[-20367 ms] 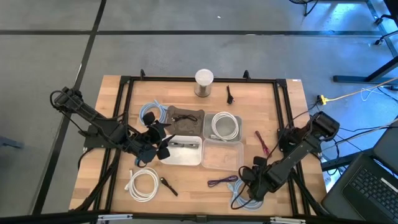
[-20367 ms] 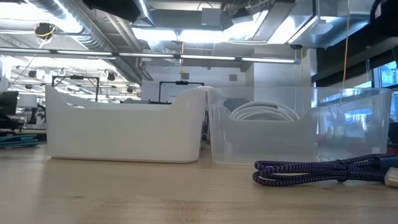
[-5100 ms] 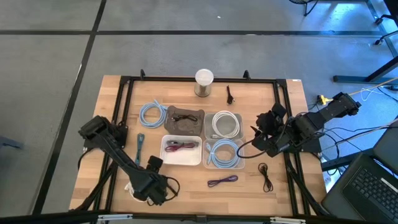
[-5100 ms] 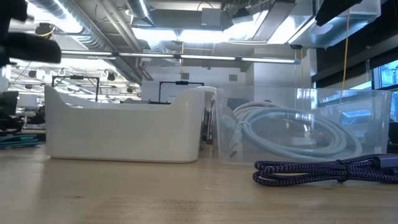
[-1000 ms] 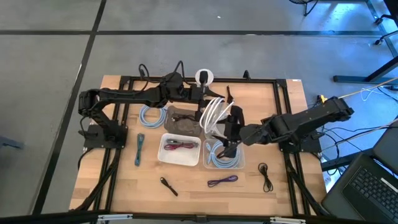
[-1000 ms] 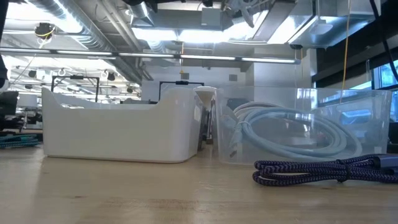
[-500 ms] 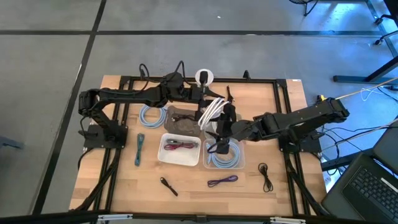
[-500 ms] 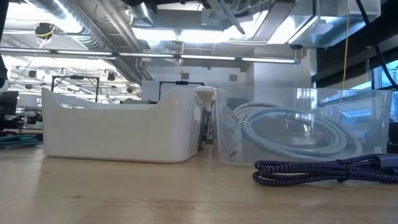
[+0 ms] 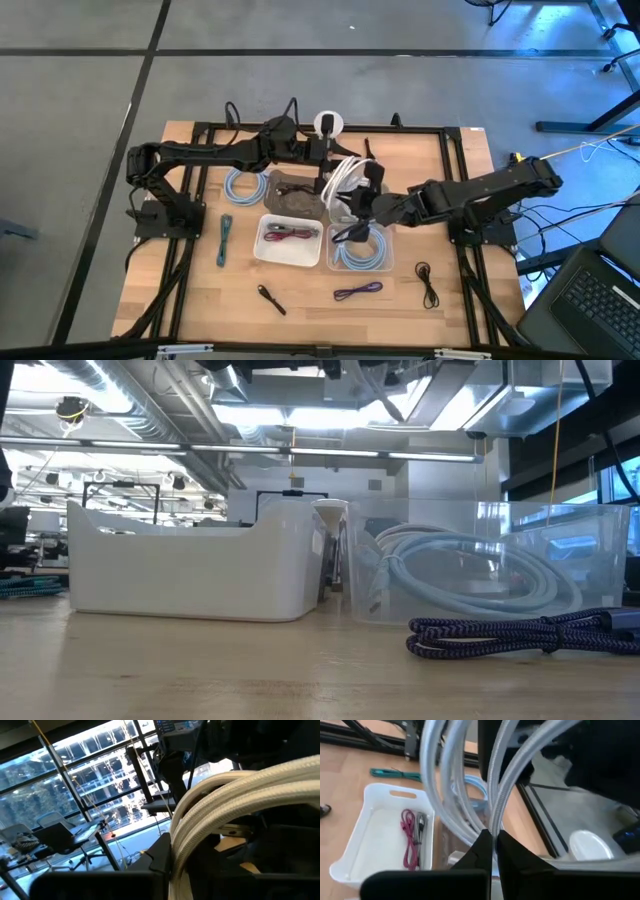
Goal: Pick & Place USB Port
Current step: Put the white usb cable into the gray bin, then put the top black charger cable into the black bin
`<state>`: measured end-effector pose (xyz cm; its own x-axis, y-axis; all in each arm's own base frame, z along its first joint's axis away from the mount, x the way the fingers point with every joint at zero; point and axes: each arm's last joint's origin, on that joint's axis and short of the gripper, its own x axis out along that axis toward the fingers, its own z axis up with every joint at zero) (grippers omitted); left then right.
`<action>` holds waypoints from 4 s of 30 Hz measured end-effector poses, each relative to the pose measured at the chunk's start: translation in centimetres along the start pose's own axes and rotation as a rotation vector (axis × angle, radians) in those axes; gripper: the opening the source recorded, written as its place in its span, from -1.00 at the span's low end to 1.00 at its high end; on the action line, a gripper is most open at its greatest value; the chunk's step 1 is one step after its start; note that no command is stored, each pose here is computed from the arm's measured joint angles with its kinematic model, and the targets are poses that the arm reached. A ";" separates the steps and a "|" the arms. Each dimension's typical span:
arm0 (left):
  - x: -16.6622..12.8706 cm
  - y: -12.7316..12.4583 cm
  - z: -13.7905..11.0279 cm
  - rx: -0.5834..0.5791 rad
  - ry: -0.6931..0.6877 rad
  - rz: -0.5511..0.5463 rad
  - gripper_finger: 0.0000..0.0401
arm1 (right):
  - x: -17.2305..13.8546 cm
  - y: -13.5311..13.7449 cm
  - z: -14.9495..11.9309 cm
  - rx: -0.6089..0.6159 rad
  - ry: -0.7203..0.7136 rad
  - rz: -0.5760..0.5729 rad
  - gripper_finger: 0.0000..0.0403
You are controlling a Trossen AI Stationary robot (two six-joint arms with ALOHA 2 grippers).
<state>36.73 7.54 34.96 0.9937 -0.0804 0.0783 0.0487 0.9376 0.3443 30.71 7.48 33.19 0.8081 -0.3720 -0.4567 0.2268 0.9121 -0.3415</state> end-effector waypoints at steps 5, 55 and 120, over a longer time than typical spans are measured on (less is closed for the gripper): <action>0.0 0.1 0.2 -0.037 -0.006 0.031 -0.43 | -1.3 -0.6 -0.4 0.007 0.032 -0.046 -0.97; -5.9 -0.9 6.3 0.056 0.276 0.513 0.26 | 5.6 -1.3 -13.8 0.413 0.480 0.074 -0.97; -7.9 -7.3 1.6 -0.304 0.870 0.415 0.26 | 8.6 -23.3 -16.6 1.006 0.488 0.059 -0.25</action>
<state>28.35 0.77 33.30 0.6611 0.4323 -0.6133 -0.4141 0.8918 0.1823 23.38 -19.89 23.60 0.5824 -0.1494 -0.7991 0.7097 0.5728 0.4102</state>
